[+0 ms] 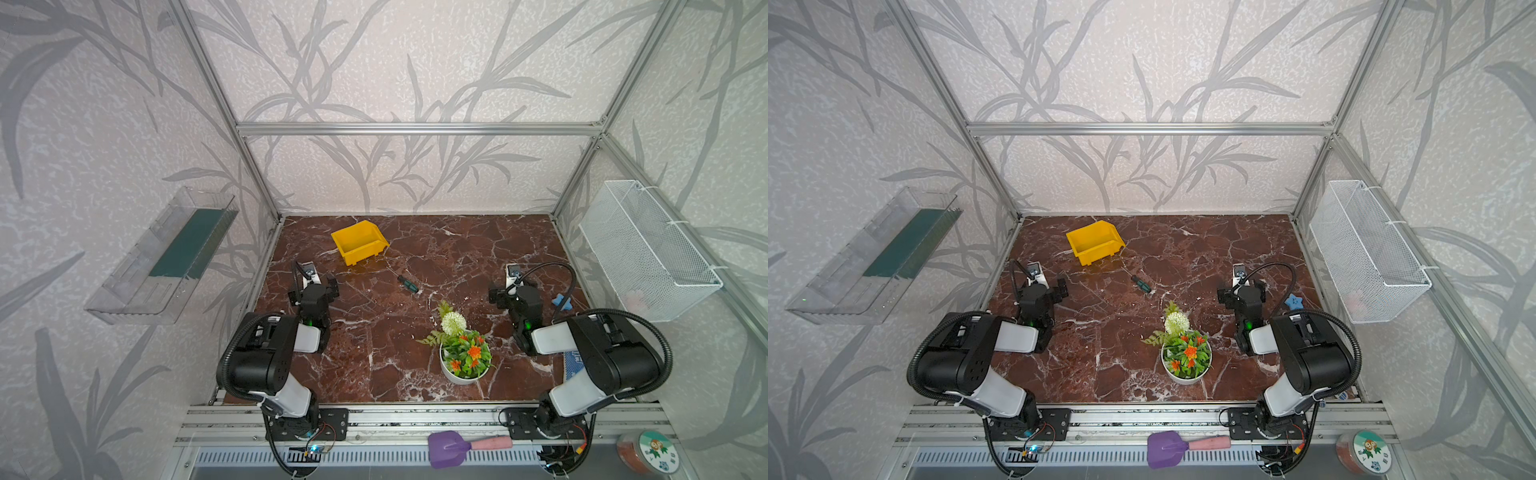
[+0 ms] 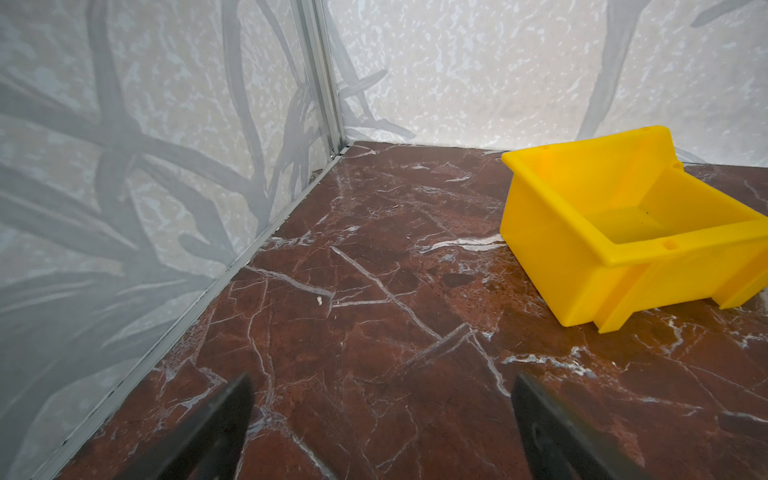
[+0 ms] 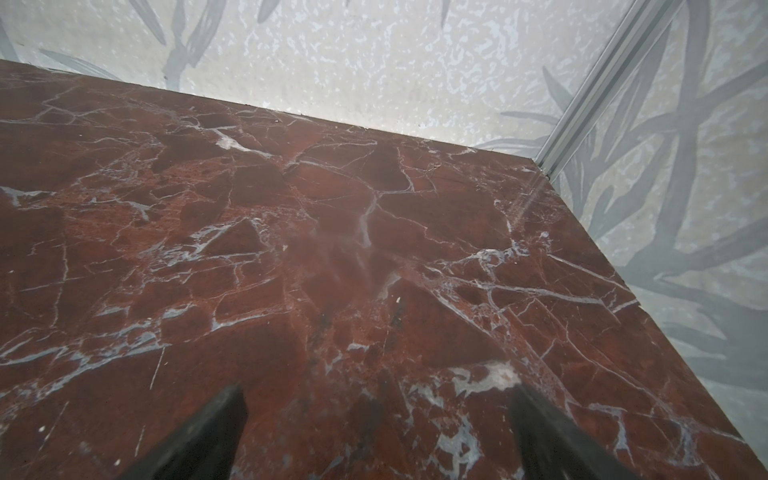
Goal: Put the screwdriver in the bin
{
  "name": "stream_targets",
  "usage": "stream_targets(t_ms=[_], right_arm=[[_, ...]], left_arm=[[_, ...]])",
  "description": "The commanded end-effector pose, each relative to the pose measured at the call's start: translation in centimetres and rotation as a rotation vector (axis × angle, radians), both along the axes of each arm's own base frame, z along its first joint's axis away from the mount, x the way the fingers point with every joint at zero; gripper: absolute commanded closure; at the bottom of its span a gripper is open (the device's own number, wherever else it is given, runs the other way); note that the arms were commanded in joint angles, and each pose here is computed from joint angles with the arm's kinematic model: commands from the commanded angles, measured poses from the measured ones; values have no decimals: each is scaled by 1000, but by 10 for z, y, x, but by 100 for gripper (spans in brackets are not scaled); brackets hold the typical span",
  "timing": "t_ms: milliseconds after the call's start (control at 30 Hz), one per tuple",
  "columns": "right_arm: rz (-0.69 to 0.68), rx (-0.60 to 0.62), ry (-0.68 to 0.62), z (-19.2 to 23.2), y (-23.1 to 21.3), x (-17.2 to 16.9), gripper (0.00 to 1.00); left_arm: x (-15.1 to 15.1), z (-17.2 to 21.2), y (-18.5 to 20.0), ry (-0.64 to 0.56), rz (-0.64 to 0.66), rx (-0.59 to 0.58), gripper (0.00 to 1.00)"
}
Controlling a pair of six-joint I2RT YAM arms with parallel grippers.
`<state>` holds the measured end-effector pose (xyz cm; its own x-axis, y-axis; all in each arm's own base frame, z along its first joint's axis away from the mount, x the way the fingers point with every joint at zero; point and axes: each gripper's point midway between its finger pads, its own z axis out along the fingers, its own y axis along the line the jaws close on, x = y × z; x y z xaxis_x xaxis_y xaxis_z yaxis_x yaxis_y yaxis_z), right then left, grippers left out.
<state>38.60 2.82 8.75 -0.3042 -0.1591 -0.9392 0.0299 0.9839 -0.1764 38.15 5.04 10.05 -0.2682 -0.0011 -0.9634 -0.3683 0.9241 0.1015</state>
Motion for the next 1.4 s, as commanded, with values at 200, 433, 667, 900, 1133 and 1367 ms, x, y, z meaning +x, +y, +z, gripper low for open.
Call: stream_targets(t_ms=[200, 433, 667, 900, 1133, 1367], right_arm=[[-6, 9, -27, 9, -1, 8, 1], [-8, 9, -29, 9, -2, 6, 1], [-51, -7, -56, 40, -7, -4, 1], [-73, -43, -161, 91, 2, -19, 1], [40, 379, -118, 124, 30, -20, 1], [240, 364, 24, 142, 83, -8, 1]], left_arm=[[4, 2, 0, -3, -3, -2, 1], [1, 7, -1, -24, -6, 12, 1], [-13, 51, -32, -13, -140, 75, 1], [-37, 95, -71, -117, -192, 120, 1], [-32, 113, -123, -97, -339, 11, 1], [-25, 126, -142, 62, -263, -323, 1]])
